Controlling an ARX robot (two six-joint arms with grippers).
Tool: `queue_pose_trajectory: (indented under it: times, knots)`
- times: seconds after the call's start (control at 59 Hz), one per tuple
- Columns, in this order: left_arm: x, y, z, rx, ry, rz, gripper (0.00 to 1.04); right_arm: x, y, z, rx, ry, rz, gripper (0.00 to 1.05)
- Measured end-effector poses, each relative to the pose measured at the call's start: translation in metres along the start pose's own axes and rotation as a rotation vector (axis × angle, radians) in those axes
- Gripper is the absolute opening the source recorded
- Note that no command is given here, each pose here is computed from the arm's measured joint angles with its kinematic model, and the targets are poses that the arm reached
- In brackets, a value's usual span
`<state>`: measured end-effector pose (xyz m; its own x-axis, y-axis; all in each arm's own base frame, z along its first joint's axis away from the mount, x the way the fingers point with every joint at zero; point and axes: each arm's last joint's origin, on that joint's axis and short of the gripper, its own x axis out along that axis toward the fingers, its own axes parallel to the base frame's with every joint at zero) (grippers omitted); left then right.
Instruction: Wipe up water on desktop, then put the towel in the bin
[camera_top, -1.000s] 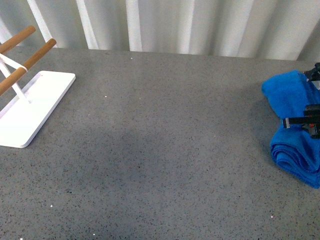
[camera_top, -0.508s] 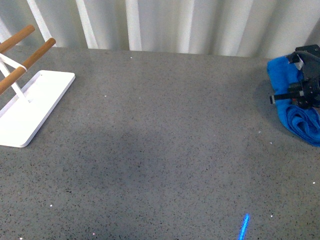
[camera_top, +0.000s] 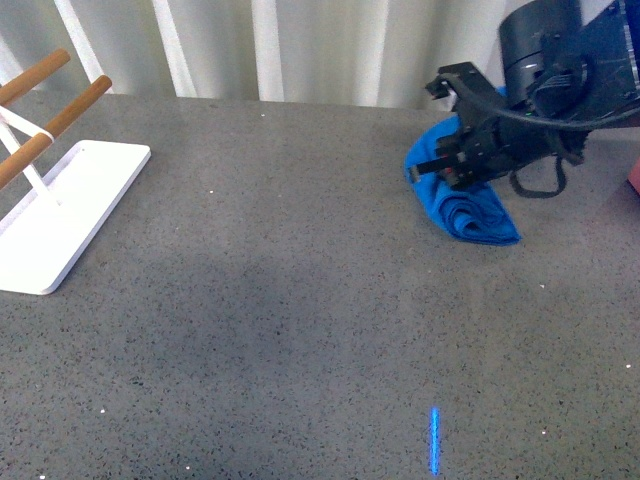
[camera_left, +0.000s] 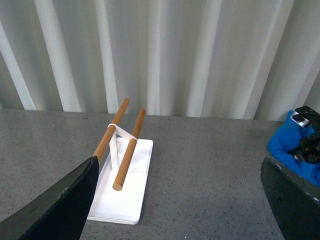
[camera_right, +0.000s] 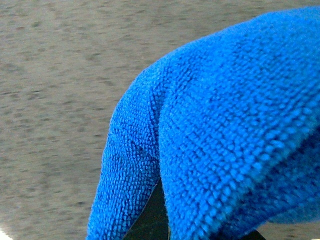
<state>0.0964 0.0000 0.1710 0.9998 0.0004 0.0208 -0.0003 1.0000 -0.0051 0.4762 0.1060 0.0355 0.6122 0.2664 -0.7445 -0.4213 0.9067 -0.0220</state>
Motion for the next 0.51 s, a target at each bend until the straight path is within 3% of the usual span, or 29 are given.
queue_pose_trajectory:
  times: [0.153,0.271,0.407,0.508]
  knots:
    - [0.0,0.0,0.0,0.0,0.0,0.0,0.98,-0.02,0.031,-0.013,-0.051,0.041,0.04,0.05]
    - [0.0,0.0,0.0,0.0,0.0,0.0,0.98,-0.046,0.041,-0.033,-0.096,0.065,0.061,0.05]
    - [0.0,0.0,0.0,0.0,0.0,0.0,0.98,-0.099,0.033,-0.066,-0.148,0.092,0.044,0.05]
    - [0.0,0.0,0.0,0.0,0.0,0.0,0.98,-0.128,0.02,-0.074,-0.15,0.077,0.025,0.05]
